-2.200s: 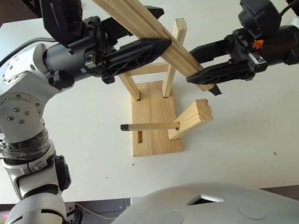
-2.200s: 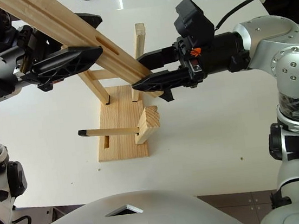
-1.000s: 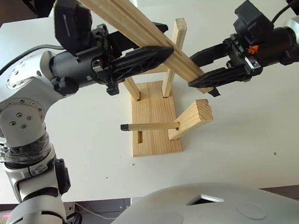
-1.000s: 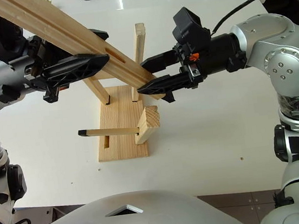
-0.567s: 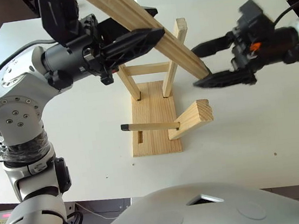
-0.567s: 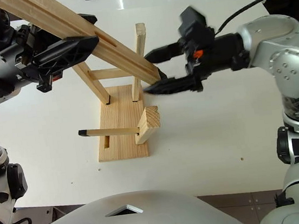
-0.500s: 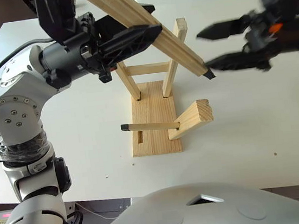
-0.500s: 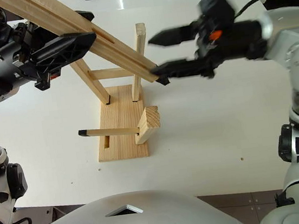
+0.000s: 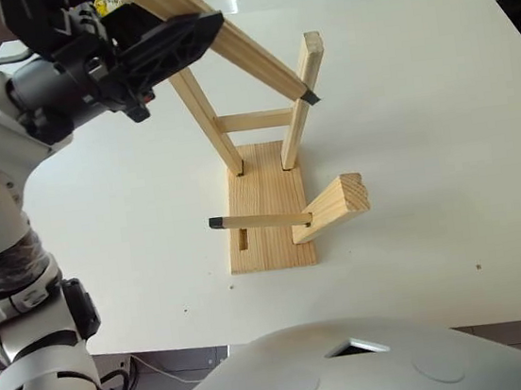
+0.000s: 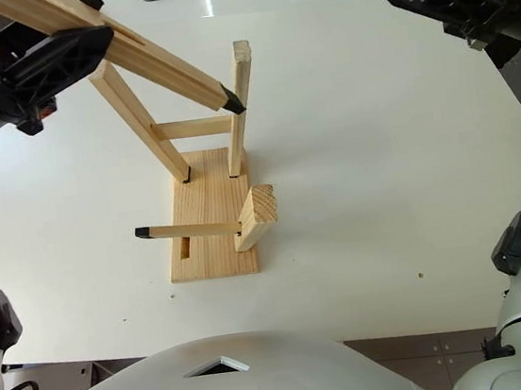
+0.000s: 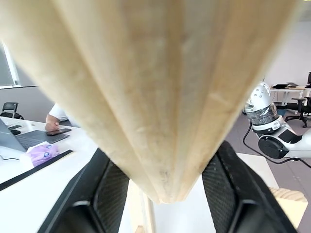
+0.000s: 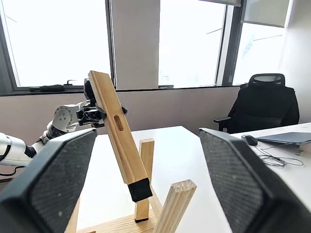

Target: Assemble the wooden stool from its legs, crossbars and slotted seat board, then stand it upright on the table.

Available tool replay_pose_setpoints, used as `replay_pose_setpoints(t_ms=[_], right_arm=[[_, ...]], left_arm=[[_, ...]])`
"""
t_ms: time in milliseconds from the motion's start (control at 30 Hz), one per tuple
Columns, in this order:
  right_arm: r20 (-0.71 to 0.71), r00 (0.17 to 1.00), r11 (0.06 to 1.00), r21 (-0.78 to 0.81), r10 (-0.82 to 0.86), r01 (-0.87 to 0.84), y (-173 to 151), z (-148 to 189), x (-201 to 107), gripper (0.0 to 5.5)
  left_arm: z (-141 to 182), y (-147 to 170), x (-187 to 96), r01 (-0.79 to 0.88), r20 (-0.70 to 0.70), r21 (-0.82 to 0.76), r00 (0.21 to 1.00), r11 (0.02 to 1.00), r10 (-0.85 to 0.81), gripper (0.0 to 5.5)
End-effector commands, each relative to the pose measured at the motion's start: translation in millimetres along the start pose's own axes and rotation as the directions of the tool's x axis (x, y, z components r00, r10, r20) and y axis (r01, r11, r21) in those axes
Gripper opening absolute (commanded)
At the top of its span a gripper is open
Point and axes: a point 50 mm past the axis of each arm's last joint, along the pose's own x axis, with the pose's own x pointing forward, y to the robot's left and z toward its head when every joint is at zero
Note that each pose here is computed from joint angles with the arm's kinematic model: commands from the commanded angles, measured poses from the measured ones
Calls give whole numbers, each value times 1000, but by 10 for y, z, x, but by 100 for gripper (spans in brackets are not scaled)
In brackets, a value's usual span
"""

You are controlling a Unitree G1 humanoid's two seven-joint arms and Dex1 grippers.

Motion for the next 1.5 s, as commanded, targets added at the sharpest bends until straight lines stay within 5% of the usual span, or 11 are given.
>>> replay_pose_setpoints(t_ms=[33, 167, 367, 767, 1000, 1167, 1500], right_arm=[[-50, 999, 999, 38, -8, 10, 57, -201, 33, 386], [-11, 997, 997, 10, -79, 80, 70, -185, -84, 386], [245, 965, 990, -73, -96, 117, 281, 360, -449, 386], [-23, 988, 986, 62, -151, 152, 268, -351, -300, 386], [-347, 938, 986, 155, 3, 54, 571, -857, -293, 386], [-385, 923, 987, 157, 23, 41, 590, -912, -293, 386], [-428, 904, 988, 147, 22, 46, 636, -1008, -293, 386]], left_arm=[[-102, 35, -206, -48, -156, 158, 985, 986, 72, 206], [-134, 35, -360, -10, -240, 242, 968, 970, 70, 206], [-115, -36, -542, 102, -336, 204, 941, 974, -28, 206], [-308, -76, -781, 193, -479, 141, 872, 971, -103, 206], [-392, -236, -740, 200, -441, 171, 891, 965, -107, 206], [-420, -247, -731, 157, -403, 187, 913, 970, -70, 206], [-685, -415, -811, 359, -448, 213, 862, 909, -235, 206]])
